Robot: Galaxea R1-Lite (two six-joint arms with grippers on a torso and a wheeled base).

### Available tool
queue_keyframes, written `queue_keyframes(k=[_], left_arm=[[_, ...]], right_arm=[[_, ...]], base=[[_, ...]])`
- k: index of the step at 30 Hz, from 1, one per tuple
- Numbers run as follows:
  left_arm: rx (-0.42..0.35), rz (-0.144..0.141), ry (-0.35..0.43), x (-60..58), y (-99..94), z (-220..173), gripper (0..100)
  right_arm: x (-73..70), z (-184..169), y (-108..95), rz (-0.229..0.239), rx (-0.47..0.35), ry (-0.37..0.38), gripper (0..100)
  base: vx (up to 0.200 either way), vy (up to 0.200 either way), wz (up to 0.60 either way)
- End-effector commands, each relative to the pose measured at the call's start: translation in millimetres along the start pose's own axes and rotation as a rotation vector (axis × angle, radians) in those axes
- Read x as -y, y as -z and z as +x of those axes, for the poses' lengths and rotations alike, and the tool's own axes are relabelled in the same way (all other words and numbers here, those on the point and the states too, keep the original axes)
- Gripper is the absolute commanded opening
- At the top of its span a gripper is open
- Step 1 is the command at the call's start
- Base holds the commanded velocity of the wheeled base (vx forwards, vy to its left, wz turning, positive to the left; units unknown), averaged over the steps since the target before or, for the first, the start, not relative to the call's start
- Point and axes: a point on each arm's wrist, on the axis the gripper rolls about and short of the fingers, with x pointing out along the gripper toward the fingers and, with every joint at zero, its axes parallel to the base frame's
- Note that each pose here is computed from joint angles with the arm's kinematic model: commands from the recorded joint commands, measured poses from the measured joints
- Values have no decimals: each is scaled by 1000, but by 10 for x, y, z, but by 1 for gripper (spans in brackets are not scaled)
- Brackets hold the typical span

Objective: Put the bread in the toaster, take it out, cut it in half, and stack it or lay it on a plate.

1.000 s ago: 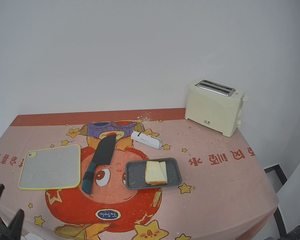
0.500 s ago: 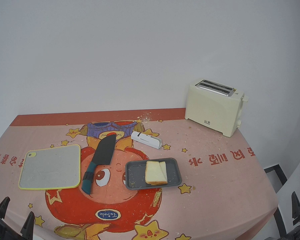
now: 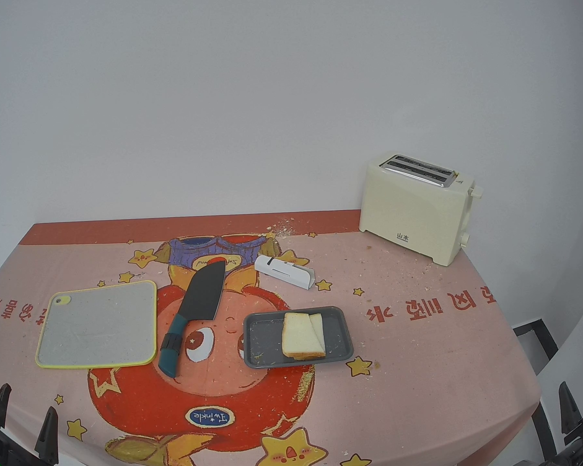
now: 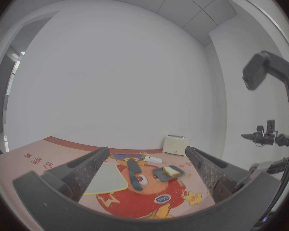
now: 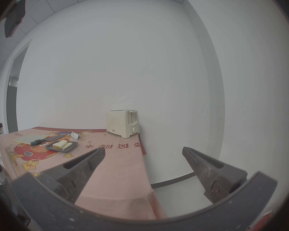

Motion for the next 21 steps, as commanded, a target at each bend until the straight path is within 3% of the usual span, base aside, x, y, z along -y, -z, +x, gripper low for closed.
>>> queue_keyframes(k=[1,6,9,12,16,21], left_arm=[[-12,-2,-2,-1,50,9,100],[-10,-2,-2,-1,48,9,100],[-12,8,0,-1,50,9,100],[-15,-2,-2,-1,51,10,100],[-16,12,15,2,56,7,100],[-15,5,9,2,55,7,100]], right_arm=[[3,-22,51,-4,30,-28,100],[4,-26,49,-1,37,-20,100],[15,-26,51,18,35,29,100],[18,-26,51,23,35,36,100],[17,-26,51,20,35,38,100],[16,-26,52,14,33,36,100]], base=[[0,0,0],[0,0,0],[0,0,0],[0,0,0],[0,0,0],[0,0,0]])
